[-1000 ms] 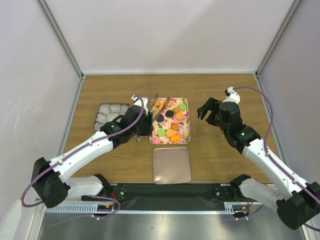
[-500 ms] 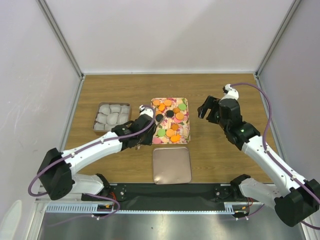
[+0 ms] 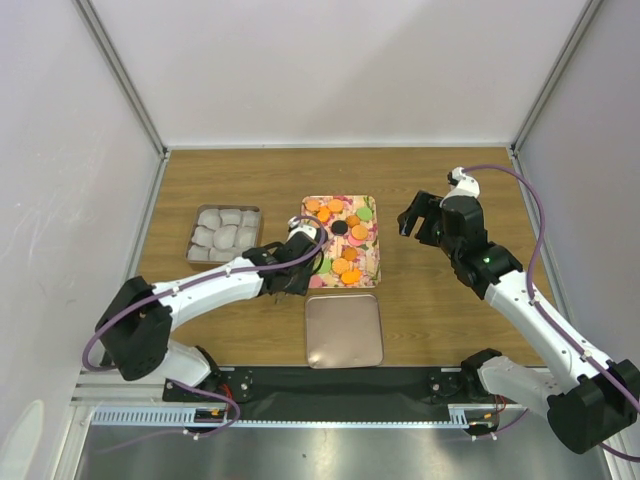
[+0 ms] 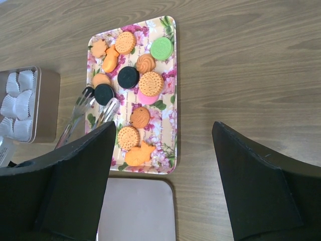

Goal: Pack the cookies

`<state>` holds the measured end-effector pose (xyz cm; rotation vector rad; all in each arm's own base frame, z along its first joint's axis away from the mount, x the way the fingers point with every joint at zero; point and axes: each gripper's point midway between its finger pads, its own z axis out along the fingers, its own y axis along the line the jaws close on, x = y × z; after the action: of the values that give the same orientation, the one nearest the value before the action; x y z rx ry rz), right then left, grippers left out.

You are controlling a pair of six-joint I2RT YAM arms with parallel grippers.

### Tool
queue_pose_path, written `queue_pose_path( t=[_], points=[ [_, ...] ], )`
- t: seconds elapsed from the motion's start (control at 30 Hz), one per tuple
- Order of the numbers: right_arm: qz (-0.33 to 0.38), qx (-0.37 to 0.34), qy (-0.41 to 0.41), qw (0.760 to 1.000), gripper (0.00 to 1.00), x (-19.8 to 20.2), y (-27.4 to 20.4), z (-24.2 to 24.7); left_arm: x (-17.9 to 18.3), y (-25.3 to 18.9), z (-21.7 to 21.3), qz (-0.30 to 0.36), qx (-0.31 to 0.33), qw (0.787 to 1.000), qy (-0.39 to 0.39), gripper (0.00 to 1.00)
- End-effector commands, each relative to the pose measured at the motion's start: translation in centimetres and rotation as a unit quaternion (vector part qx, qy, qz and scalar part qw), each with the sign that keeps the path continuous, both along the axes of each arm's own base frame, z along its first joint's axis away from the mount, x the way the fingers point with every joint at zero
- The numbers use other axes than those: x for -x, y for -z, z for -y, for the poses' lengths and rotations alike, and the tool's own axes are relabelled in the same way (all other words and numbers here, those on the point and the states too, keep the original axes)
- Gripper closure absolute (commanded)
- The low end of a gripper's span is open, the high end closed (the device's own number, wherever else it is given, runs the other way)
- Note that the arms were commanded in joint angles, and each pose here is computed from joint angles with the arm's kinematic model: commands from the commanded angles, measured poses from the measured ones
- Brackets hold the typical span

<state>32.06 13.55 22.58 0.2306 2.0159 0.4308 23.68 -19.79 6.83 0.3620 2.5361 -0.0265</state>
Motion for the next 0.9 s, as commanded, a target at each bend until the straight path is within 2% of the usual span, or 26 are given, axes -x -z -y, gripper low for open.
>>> queue_pose_path(
  t=[0.0,0.23,0.53,0.67,0.87],
  points=[
    [0.021,0.000,-0.008,1.000,0.17,-0.5,-1.5,-0.1,-1.6,-1.5,1.5,0.030,0.015,0.999,0.003,0.50],
    [0.018,0.000,-0.013,1.000,0.17,-0.5,-1.1,-0.2,-1.9,-1.0,1.6,0.029,0.006,1.000,0.001,0.50],
    [0.020,-0.004,-0.020,1.000,0.18,-0.4,-1.2,-0.4,-2.1,-1.2,1.4,0.031,-0.002,1.000,0.001,0.58],
    [0.024,-0.002,-0.018,1.000,0.18,-0.3,-1.4,-0.2,-1.9,-2.2,1.6,0.034,0.009,0.999,0.008,0.62],
    [0.028,-0.003,-0.015,0.999,0.19,-0.3,-1.8,-0.1,-1.7,-4.5,1.6,0.046,0.028,0.998,0.014,0.62]
  ],
)
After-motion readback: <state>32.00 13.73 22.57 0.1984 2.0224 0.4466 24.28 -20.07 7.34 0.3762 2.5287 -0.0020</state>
